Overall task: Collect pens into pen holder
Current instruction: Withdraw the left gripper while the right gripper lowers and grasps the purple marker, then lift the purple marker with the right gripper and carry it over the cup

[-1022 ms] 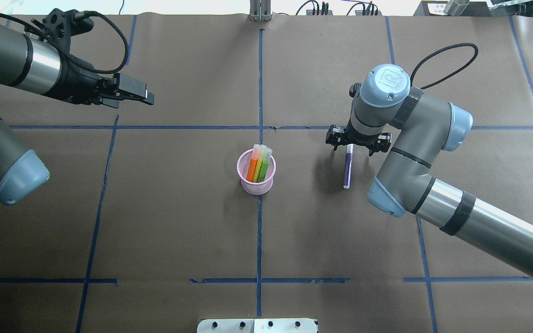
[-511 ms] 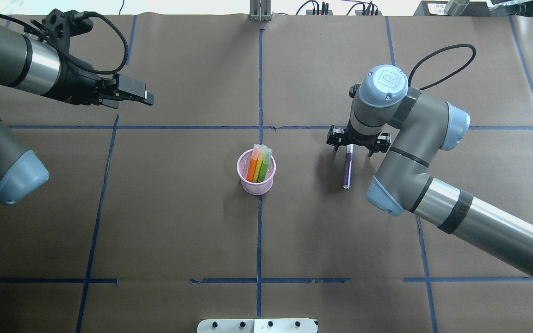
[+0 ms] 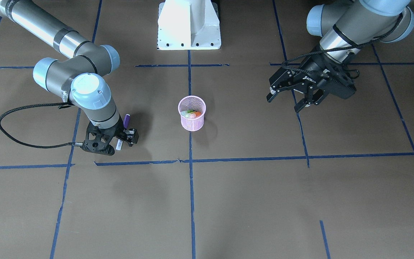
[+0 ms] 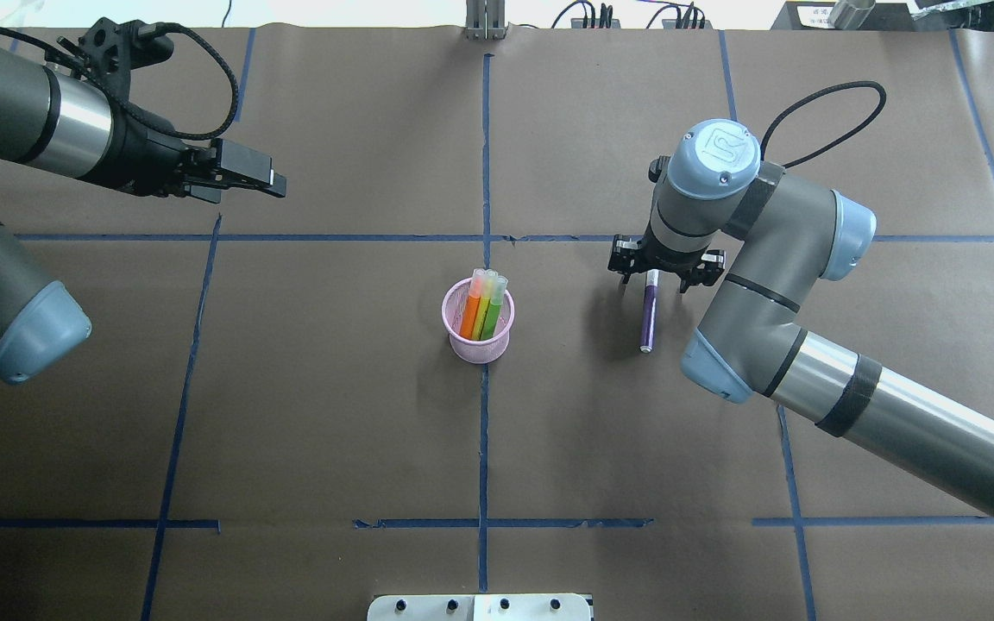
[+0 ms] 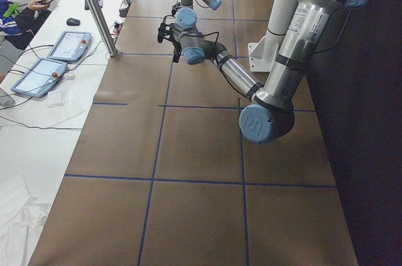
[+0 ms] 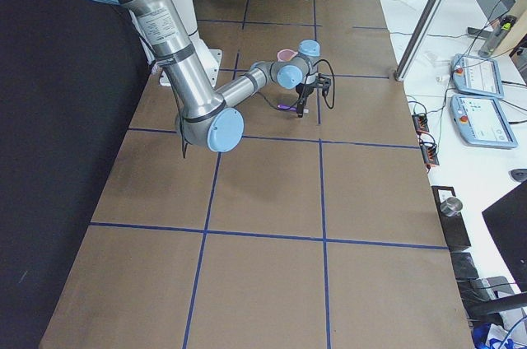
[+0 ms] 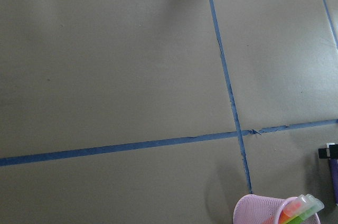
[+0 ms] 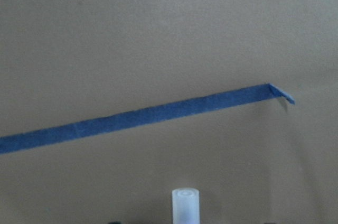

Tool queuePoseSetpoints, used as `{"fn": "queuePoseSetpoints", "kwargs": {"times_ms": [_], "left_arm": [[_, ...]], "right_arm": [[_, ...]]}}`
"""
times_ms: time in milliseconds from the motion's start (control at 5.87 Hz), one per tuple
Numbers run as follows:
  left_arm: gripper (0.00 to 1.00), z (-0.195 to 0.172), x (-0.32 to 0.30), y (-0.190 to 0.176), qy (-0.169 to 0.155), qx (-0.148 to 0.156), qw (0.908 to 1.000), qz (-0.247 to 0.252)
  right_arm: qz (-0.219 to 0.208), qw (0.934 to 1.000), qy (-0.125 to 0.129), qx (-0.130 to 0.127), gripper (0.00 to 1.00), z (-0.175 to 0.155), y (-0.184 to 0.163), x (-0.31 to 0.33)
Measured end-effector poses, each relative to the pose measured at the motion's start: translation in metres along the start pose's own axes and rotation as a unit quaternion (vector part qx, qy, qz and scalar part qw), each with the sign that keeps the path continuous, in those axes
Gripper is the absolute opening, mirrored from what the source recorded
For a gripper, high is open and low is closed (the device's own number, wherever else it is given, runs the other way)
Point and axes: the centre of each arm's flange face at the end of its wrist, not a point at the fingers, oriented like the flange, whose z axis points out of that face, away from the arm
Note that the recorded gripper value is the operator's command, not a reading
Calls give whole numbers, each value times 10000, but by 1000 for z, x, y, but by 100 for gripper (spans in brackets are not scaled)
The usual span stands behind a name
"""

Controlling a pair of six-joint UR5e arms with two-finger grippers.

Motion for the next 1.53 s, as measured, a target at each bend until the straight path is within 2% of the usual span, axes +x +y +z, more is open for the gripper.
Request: {"fn": "queuePoseSetpoints", "kwargs": {"times_ms": [341,681,1192,1362,1533], "left_arm": [[100,0,0,0,-3,0,10000,-3],[100,1,-1,1,-8,-6,10000,-7],[100,2,-2,1,-20,-16,10000,-16],[100,3,-2,1,-20,-19,10000,-16],[100,2,-3,1,-22,-24,10000,-20]], "right_arm": [[-44,10000,-32,-18,15,-1,1,-1],[-79,10000,-39,-16,1,-2,2,-2],[-71,9997,-242,-38,0,-22,7,-8],[-148,9991,-397,21,0,-39,10,-14],[-264,9973,-644,223,0,-69,16,-22]]}}
